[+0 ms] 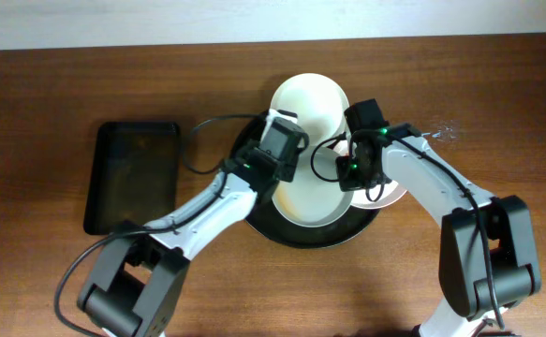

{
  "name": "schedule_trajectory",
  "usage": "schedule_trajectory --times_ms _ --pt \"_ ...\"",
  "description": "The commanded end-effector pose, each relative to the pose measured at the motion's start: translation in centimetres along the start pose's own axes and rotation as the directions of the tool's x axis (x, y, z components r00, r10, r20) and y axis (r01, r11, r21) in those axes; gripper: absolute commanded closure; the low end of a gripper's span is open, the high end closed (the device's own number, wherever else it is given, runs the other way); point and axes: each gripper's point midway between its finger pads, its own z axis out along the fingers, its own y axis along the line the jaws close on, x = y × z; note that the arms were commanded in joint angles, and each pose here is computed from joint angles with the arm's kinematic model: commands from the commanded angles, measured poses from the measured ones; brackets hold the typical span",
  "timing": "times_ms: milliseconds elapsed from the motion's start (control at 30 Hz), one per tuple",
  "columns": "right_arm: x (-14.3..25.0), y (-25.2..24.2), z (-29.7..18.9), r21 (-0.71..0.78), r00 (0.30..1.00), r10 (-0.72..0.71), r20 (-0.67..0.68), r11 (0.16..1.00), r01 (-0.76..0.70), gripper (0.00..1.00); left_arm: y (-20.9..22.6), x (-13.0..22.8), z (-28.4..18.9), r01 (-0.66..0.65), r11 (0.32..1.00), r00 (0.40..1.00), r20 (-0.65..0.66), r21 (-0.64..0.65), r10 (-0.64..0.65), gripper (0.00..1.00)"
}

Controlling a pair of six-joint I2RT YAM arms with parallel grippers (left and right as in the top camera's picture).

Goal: Clean dirty plates on tray and stack at the side
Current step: 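Lift the green plate with the right gripper and carry it right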

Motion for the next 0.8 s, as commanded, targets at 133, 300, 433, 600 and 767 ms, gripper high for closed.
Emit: schedule_trajectory --times_ms 133,300,433,600,767 --pt "-0.3 0.2 -5.7 0.017 0.998 -0.044 -0.04 0.999 0.045 0.96 7.7 -7.2 -8.4 0.179 0.983 0.965 0.201 -0.029 -0.17 1.0" --pt "0.3 -0.1 -9.1 0.038 0.995 -0.045 -0.091 0.998 0.048 0.96 11.1 -6.9 -11.1 0.226 0.972 0.958 0.197 -0.063 -0.21 1.0" --pt "1.0 -1.5 -11.6 0.119 0.99 -0.045 -0.13 0.991 0.061 0.96 12.6 -5.1 -11.2 0.237 0.967 0.966 0.128 -0.092 -0.225 1.0" --pt "3.2 -2.5 -12.6 0.167 0.973 -0.039 -0.226 0.983 0.078 0.96 12.8 -3.8 -11.1 0.23 0.968 0.972 0.077 -0.103 -0.223 1.0" --pt "4.8 -3.9 -12.5 0.268 0.949 0.002 -0.316 0.959 0.087 0.96 12.8 -3.6 -11.1 0.228 0.968 0.973 0.067 -0.106 -0.222 1.0"
